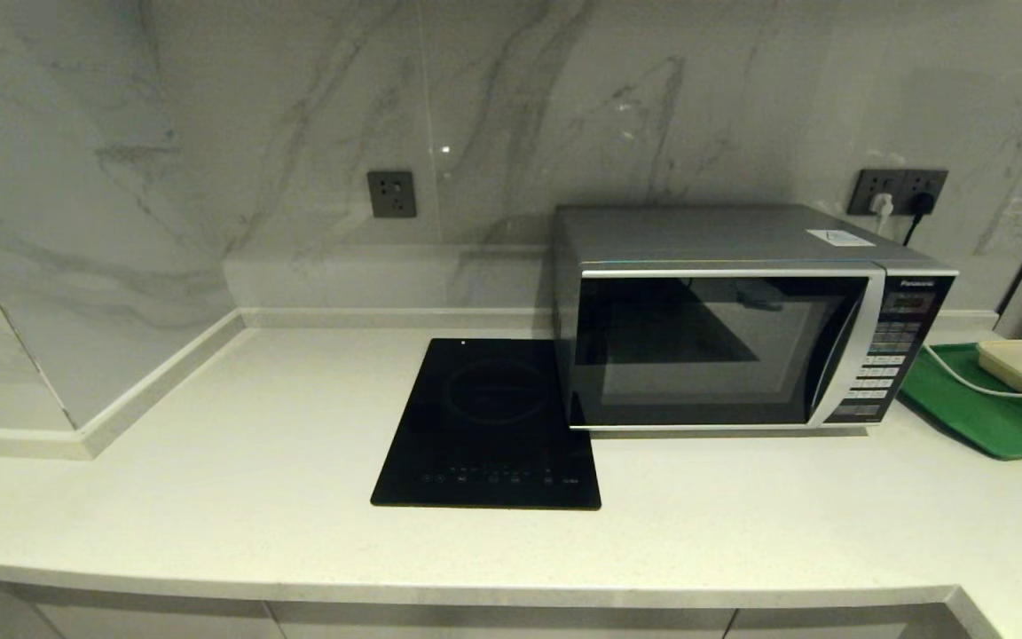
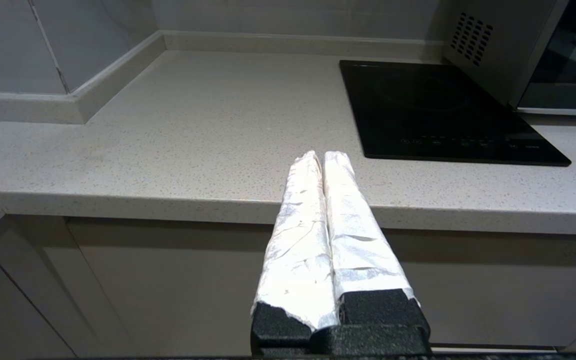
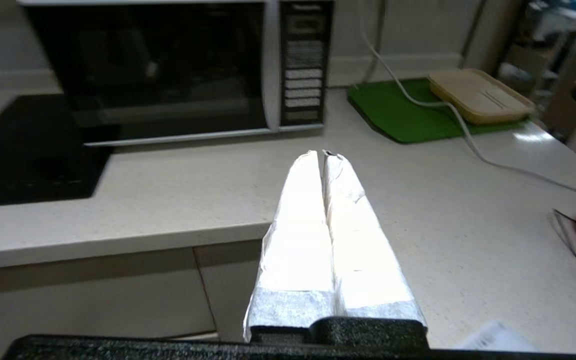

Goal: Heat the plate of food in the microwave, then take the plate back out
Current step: Open the microwave oven

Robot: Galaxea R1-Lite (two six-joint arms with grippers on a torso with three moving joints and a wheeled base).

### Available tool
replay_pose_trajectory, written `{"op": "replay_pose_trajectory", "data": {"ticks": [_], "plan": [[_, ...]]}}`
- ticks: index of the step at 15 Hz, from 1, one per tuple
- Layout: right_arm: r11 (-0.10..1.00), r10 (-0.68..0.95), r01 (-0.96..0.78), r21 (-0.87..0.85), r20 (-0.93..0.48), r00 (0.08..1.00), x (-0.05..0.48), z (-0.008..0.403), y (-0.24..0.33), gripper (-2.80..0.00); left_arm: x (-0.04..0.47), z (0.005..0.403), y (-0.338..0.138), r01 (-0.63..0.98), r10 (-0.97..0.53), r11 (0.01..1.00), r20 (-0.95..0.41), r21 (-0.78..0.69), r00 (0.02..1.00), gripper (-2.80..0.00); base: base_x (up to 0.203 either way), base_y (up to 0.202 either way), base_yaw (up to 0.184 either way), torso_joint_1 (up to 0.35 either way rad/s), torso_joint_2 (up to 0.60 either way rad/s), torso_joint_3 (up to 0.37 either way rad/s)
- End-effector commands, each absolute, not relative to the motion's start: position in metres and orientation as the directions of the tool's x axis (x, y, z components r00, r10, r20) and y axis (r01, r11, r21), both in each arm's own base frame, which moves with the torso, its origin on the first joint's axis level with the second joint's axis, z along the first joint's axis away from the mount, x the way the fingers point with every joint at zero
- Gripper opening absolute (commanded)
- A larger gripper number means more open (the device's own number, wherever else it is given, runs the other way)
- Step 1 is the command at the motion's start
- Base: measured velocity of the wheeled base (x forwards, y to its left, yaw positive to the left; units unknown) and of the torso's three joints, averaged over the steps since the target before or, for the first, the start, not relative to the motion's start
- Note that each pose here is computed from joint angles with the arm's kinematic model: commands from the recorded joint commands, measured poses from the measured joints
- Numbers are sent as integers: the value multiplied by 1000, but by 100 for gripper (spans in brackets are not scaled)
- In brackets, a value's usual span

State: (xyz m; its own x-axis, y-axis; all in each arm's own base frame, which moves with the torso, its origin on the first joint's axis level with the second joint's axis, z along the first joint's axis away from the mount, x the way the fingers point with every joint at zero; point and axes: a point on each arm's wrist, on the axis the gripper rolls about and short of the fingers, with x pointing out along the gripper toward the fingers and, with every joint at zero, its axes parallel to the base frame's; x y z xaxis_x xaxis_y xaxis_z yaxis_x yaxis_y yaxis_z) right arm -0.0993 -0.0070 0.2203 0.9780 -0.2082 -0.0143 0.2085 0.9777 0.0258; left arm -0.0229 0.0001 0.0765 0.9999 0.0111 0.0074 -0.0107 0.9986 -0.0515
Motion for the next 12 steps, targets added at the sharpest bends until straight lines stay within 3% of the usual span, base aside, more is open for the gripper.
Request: {"op": "replay_pose_trajectory", "data": {"ticks": [1,4,10,12], "plan": [[996,-79,76,36,92,993,-123,192,-3,-280,-23,77,0,-10,11,999,8,-52,1000,-280,0,0,0,0,0,0],[999,-32,31,36,13,999,-90,160,-2,-280,-23,77,0,-12,12,999,8,-52,1000,-280,0,0,0,0,0,0],[999,-29,27,22,106,994,-25,91,-1,-280,-23,77,0,-10,11,999,9,-52,1000,-280,0,0,0,0,0,0],[1000,-27,26,17,51,998,-23,81,-1,-280,-23,77,0,-10,11,999,9,-52,1000,-280,0,0,0,0,0,0]]}}
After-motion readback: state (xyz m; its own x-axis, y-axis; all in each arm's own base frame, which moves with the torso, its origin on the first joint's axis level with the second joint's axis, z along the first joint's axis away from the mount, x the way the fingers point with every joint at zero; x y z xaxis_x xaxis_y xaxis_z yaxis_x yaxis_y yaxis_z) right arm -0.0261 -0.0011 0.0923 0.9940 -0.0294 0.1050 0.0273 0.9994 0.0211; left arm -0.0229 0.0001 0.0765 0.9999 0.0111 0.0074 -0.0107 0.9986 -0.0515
